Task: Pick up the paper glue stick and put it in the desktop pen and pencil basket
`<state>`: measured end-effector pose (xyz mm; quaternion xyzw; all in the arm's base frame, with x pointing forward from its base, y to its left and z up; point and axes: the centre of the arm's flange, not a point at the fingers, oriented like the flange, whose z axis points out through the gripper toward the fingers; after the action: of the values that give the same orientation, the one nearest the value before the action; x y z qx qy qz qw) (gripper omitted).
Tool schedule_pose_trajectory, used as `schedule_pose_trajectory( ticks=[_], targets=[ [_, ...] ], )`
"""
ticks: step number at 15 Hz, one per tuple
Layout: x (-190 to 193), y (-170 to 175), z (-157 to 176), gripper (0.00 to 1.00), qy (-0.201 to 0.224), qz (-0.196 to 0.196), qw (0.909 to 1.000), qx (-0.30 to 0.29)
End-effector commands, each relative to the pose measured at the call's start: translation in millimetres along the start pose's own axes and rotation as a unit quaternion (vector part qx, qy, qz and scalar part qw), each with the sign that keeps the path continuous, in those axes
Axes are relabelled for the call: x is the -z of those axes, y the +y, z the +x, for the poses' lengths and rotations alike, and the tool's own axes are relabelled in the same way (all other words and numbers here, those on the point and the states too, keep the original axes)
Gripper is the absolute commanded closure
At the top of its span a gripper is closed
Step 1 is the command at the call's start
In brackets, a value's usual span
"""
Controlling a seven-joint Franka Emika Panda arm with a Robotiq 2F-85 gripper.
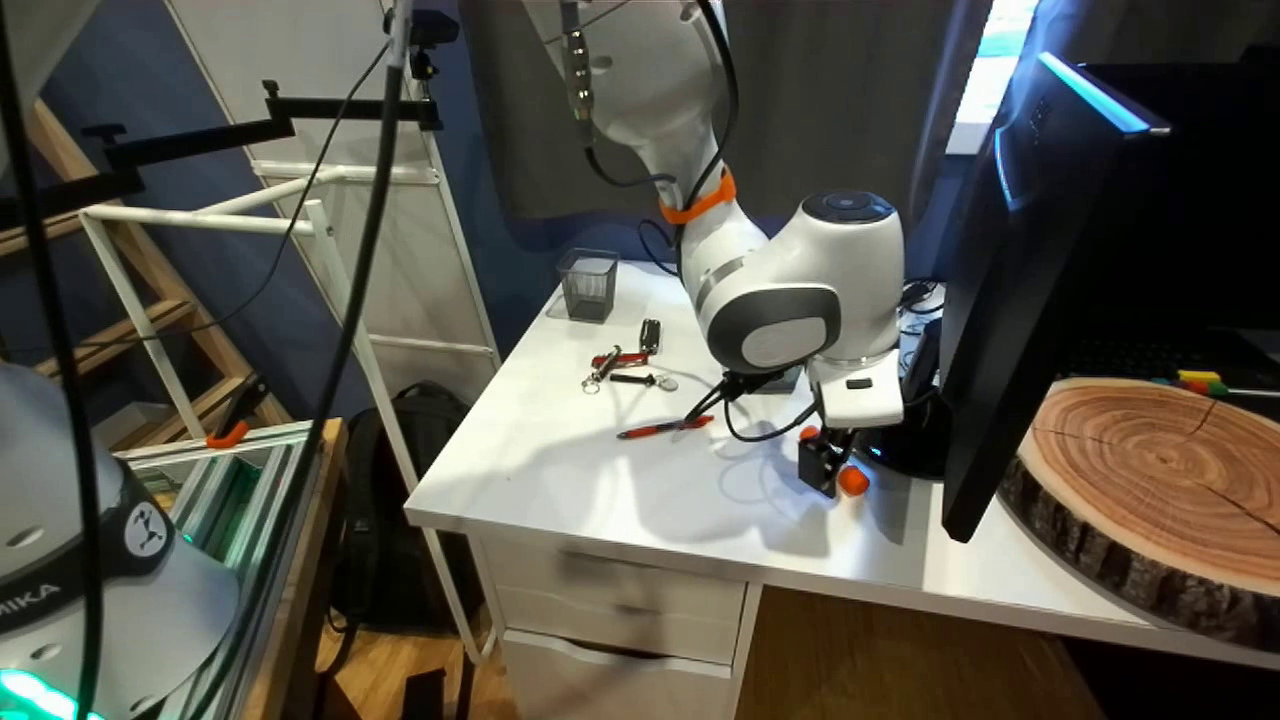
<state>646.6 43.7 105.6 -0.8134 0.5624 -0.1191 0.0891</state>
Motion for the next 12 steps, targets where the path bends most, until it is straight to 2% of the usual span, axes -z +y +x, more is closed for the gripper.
schedule_pose_trajectory(
  ticks=[1, 4, 9, 12],
  targets=[
    [-18, -14, 1, 0.19, 0.004, -0.018, 0.9997, -0.015],
    [-19, -14, 2, 0.41, 0.005, -0.030, 0.9993, -0.021],
    [0, -9, -1, 0.77, 0.007, -0.064, 0.9974, -0.034],
    [35, -16, -19, 0.94, -0.031, -0.049, 0.9983, -0.001]
  ],
)
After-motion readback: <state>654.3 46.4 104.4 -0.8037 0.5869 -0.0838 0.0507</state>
